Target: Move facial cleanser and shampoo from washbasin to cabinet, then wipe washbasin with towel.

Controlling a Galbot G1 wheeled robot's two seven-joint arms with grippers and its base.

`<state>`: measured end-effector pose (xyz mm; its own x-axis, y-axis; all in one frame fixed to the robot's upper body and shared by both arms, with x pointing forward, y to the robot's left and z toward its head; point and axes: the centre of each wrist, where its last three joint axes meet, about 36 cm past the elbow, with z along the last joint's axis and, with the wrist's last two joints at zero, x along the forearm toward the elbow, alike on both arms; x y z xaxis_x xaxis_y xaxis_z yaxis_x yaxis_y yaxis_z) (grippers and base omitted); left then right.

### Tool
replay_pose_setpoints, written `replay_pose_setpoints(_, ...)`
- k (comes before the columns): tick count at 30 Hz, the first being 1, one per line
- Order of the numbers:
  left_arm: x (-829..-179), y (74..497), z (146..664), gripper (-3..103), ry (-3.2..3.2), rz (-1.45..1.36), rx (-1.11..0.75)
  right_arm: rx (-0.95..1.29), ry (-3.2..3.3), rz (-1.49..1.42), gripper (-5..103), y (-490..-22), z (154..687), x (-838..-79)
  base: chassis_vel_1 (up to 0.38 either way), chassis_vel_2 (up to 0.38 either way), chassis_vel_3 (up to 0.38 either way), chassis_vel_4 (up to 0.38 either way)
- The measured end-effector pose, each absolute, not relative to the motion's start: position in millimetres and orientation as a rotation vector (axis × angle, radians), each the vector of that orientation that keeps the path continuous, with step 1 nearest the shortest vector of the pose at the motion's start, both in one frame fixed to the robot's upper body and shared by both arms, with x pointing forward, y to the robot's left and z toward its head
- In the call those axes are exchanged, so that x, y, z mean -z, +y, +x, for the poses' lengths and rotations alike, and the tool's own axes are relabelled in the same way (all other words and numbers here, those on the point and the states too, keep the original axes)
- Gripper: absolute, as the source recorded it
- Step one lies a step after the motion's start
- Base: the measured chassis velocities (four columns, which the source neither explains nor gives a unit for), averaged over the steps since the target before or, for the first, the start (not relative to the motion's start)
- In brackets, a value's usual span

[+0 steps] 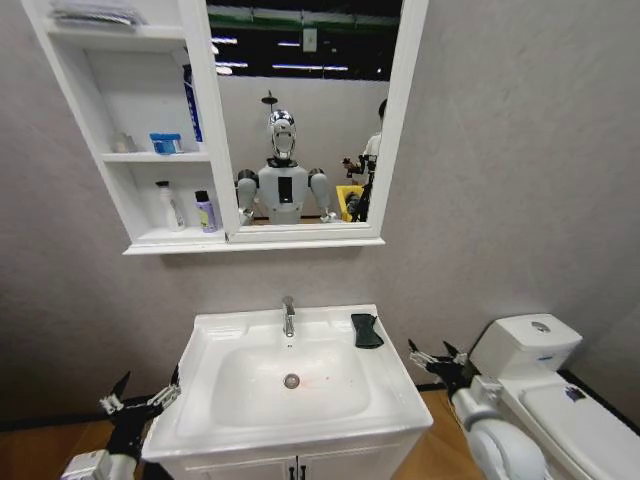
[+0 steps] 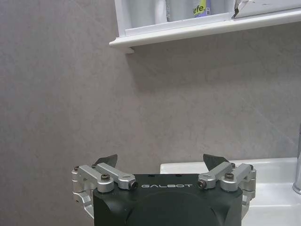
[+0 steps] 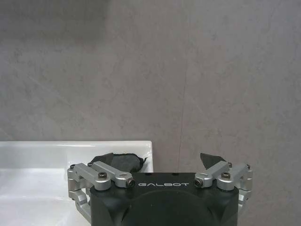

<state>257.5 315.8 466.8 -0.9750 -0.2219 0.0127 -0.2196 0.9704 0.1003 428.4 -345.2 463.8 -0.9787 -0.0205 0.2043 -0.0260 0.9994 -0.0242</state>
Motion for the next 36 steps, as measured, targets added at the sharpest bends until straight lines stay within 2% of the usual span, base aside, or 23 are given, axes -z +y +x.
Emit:
replay_pose_setpoints(7,-466.9,315.8,257.5,100,-3.095,0.346,0.153,-0.063,-2.808,0.024,100,-330.6,507.6,-444.9,0.000,0.000,0.000,0.000)
replay_pose_setpoints(15,-466.9,315.8,257.6,100,-3.095,0.346,0.153,-0.060,-2.751,0.029,100,-294.7,559.4,-430.8,0.000,0.000,0.000,0.000)
replay_pose_setpoints(27,-466.9,315.8,257.5,100,-3.095,0.346,0.153,-0.036,-2.692,0.031,100,-264.8,582.7,-408.5,0.000,0.000,0.000,0.000)
replay_pose_setpoints(29,-466.9,315.8,257.6,100,-3.095,0.346,0.153,-0.047,-2.691,0.025,94,-261.9,585.7,-402.4,0.000,0.000,0.000,0.000)
replay_pose_setpoints(33,-466.9,315.8,257.6,100,-3.095,0.346,0.153,-0.053,-2.689,0.022,93,-261.1,588.2,-397.7,0.000,0.000,0.000,0.000)
replay_pose_setpoints(36,-466.9,315.8,257.6,100,-3.095,0.346,0.153,-0.057,-2.688,0.020,88,-259.8,590.6,-392.6,0.000,0.000,0.000,0.000)
